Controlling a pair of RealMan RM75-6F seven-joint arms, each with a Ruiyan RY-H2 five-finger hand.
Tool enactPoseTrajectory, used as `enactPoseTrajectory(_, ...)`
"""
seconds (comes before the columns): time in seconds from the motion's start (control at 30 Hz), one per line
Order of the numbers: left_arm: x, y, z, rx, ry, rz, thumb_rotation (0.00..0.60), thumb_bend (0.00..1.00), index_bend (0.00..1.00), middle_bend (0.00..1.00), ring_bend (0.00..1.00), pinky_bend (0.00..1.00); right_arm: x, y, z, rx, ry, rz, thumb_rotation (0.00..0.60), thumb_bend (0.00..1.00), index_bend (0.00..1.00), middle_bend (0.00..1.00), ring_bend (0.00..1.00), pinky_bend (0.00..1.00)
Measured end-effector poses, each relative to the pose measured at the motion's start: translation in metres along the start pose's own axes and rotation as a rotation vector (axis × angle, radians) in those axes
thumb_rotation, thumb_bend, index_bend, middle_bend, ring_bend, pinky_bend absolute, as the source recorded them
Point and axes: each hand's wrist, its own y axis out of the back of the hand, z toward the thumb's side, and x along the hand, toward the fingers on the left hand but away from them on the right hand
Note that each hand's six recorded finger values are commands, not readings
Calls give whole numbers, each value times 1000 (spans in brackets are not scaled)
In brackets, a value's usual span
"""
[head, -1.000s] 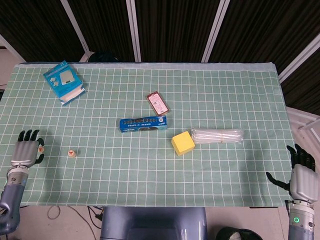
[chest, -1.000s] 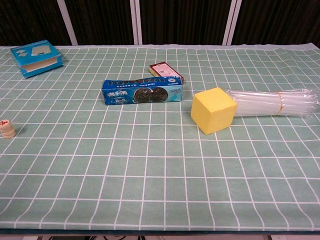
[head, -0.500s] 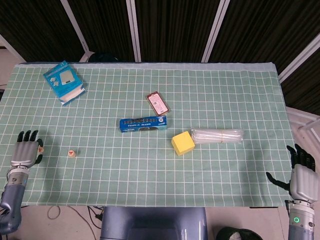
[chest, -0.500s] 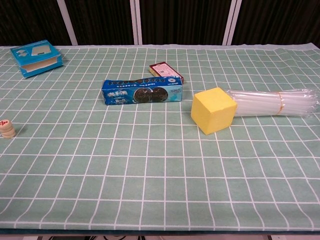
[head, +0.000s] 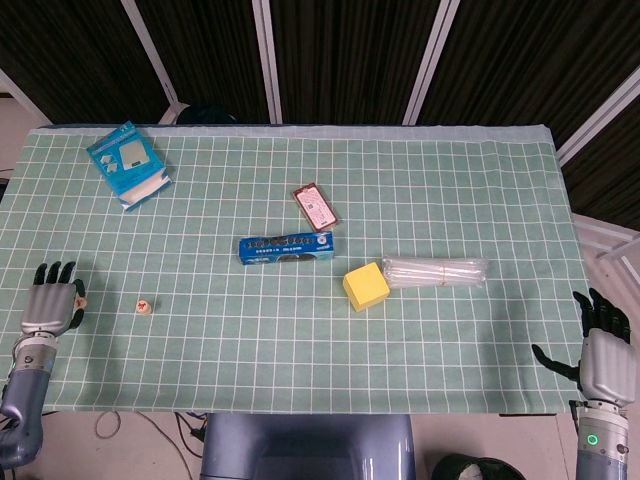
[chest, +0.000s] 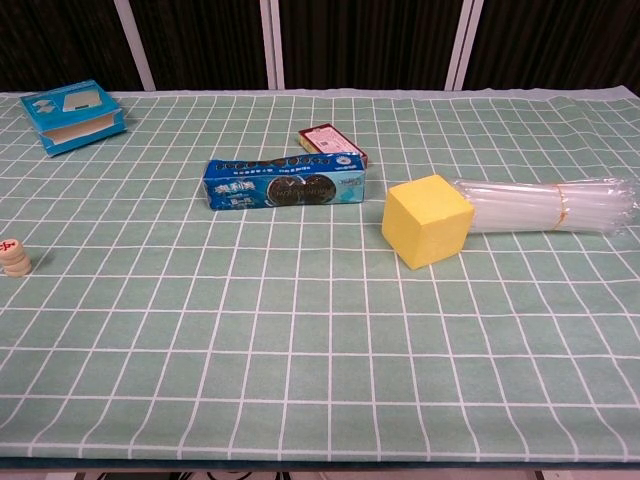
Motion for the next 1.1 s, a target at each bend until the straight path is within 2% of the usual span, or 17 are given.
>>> enactPoseTrajectory(0.33,-2,1,-2,-9,-1,2,600,339,477,78,0,0,0,0,0,-2,0,-1,600,267,118,52,9,0)
enactPoseTrajectory(0.53,-8,9,3,-36,-27,17,600,339,477,78,0,0,0,0,0,-2,1,-2,600,266,118,52,9,0)
enactPoseTrajectory(0.83,-23,39,19,-76,-98,79,600,338,477,77,0,0,0,1,0,1,1,-4,600,267,118,52,9,0)
enactPoseTrajectory(1.1,-41,66,45,-79,-187,140,600,339,477,77,0,0,0,1,0,1,2,-7,600,267,118,52,9,0)
